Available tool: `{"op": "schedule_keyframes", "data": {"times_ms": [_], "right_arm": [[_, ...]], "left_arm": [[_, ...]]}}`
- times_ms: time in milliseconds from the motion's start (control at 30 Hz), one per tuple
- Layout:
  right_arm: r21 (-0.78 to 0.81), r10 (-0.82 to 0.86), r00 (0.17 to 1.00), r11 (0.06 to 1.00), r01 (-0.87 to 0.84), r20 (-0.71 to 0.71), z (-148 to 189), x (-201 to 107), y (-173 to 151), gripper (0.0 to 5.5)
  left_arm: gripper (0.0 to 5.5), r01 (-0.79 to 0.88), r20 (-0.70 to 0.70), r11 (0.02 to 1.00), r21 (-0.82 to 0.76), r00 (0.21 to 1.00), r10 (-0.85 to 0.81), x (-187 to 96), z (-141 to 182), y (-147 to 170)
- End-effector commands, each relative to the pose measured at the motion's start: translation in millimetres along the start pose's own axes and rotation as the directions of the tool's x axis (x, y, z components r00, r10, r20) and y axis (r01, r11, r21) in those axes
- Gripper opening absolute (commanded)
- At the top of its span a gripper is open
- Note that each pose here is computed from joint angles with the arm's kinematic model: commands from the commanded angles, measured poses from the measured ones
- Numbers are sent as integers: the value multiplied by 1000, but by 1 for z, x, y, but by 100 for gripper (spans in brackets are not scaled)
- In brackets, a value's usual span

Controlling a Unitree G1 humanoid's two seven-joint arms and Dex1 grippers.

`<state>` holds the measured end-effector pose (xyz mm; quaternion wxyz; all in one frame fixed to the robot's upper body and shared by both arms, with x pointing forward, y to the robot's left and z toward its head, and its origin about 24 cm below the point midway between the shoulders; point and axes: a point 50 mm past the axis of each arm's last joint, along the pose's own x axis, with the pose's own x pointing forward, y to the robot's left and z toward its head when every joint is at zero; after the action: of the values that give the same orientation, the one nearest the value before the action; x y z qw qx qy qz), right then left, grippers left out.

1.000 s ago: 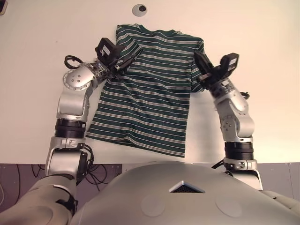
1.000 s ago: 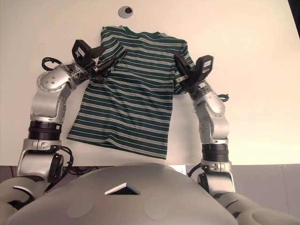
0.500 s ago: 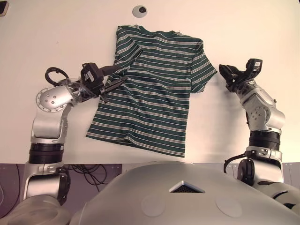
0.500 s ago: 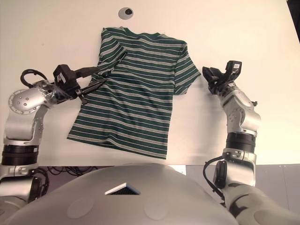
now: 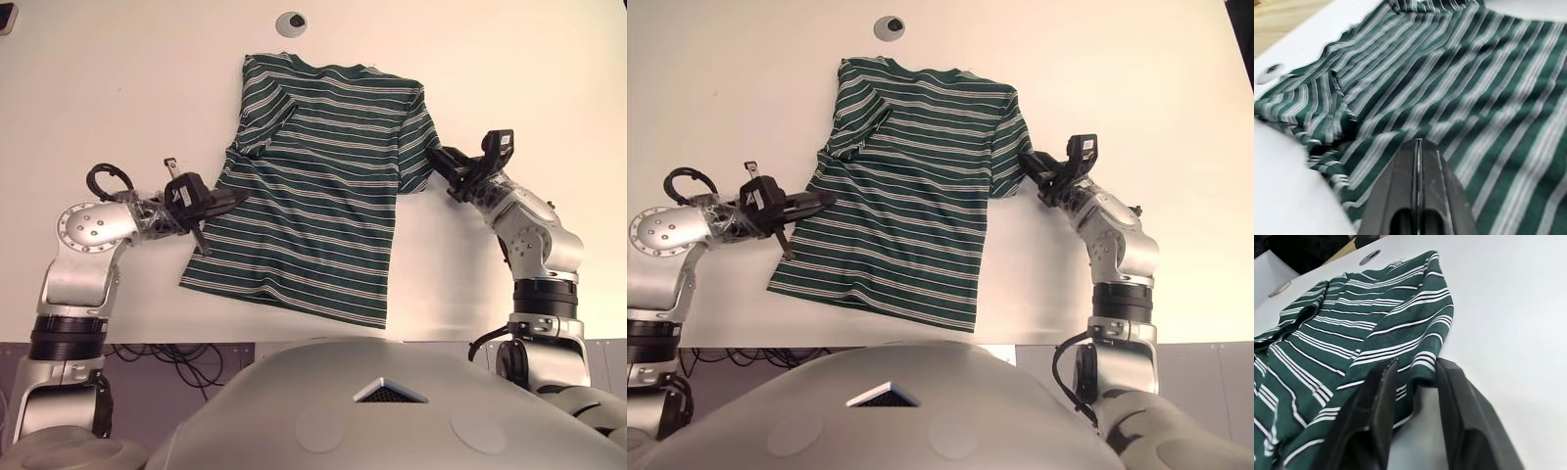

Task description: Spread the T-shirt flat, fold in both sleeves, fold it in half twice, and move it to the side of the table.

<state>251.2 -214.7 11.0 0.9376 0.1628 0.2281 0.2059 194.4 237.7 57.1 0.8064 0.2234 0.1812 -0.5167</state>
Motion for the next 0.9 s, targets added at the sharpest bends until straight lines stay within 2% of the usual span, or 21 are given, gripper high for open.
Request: {"op": "schedule_keyframes", "data": {"times_ms": [33, 133, 367, 533, 733, 900], "right_arm": [[29, -81, 996, 996, 82, -48, -14, -5, -10, 46], [48, -87, 996, 995, 88, -19, -11, -6, -12, 2], [67, -130, 990, 990, 126, 59, 13, -7, -25, 2], [26, -119, 988, 993, 117, 98, 34, -2, -25, 2], [-30, -13, 999, 999, 14, 46, 34, 16, 1, 2], [-67, 71, 996, 995, -67, 49, 42, 28, 31, 2]], "left_arm": [[0, -20, -102, 999, 42, 994, 24, -15, -8, 8], [0, 22, -132, 1000, 21, 991, -19, -21, -12, 11], [0, 180, -151, 983, -37, 971, -184, -7, -28, -15], [0, 269, -96, 961, -61, 957, -274, 9, -26, -38], [0, 339, -12, 938, -69, 940, -341, 24, -17, -59], [0, 345, -1, 937, -64, 938, -345, 28, -15, -62]]}}
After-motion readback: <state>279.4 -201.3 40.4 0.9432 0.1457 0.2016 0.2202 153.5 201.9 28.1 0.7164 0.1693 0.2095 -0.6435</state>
